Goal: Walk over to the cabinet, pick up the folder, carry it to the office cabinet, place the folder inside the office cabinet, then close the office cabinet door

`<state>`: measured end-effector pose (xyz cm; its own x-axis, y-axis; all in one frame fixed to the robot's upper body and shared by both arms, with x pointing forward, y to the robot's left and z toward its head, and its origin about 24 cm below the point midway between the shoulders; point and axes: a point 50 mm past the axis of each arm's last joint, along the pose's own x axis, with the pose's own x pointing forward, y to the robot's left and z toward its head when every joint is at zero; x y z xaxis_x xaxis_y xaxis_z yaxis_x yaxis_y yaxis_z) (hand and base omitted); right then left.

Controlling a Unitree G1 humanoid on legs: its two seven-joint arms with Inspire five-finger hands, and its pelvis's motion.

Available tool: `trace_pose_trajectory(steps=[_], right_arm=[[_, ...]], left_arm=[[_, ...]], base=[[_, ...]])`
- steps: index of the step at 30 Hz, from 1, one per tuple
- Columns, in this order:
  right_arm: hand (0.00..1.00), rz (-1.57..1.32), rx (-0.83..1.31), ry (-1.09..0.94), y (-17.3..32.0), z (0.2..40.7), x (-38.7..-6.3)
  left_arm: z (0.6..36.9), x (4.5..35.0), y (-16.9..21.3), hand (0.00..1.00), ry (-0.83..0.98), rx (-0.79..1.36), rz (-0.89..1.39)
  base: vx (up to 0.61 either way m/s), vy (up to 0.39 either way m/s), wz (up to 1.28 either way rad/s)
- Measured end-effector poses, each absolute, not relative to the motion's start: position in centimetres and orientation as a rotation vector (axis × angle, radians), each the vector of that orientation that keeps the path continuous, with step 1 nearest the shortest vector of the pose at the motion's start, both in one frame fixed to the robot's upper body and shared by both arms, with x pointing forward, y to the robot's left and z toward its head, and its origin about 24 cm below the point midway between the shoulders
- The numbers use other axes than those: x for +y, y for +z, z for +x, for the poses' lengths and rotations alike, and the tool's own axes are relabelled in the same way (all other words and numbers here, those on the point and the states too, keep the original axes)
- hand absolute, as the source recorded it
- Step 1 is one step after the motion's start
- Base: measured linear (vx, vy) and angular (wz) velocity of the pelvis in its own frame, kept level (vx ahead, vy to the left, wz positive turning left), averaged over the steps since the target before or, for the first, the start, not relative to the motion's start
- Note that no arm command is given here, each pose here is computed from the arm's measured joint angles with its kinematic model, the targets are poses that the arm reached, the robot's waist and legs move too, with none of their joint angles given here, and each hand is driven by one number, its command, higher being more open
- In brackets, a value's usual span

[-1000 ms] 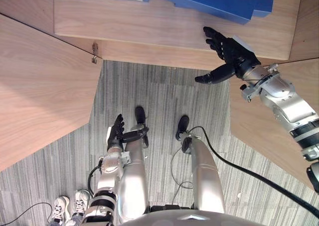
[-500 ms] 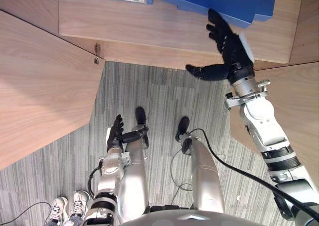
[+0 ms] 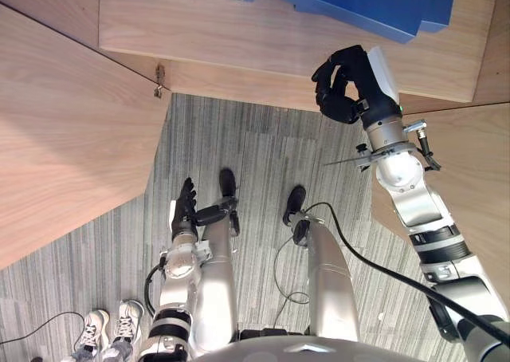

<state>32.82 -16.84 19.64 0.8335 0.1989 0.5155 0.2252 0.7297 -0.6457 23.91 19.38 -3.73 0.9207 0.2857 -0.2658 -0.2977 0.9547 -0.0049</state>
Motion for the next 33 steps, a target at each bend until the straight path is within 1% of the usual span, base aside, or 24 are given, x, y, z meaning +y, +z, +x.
trace_pose_trajectory(steps=[4,11,20,23,26,30,33], right_arm=[[0.00,-0.768,-0.592,-0.062,20.3,33.8,-17.2],[0.00,-0.757,-0.611,-0.166,23.5,35.7,-18.0],[0.00,-0.616,-0.599,-0.324,27.3,37.1,-20.7],[0.00,-0.603,-0.599,-0.332,27.4,37.1,-20.9],[0.00,-0.511,-0.571,-0.352,27.3,37.3,-21.8],[0.00,-0.390,-0.542,-0.426,27.1,37.3,-23.4],[0.00,-0.300,-0.534,-0.461,27.0,37.2,-23.8]], left_arm=[[23.9,19.4,-3.7,1.00,0.308,0.267,-0.046],[23.9,19.6,-3.5,1.00,0.327,0.257,-0.048],[23.9,19.4,-3.4,1.00,0.342,0.247,-0.076],[23.8,19.5,-3.4,1.00,0.357,0.248,-0.091],[23.8,19.3,-3.4,1.00,0.360,0.247,-0.097],[23.8,19.2,-3.4,1.00,0.359,0.247,-0.102],[23.8,19.1,-3.4,1.00,0.359,0.251,-0.104]], base=[[0.00,0.011,0.04],[-0.01,0.001,0.02],[-0.01,0.005,0.04],[0.00,0.000,0.00],[-0.02,-0.008,0.05],[-0.04,0.000,0.05],[0.00,0.000,0.00]])
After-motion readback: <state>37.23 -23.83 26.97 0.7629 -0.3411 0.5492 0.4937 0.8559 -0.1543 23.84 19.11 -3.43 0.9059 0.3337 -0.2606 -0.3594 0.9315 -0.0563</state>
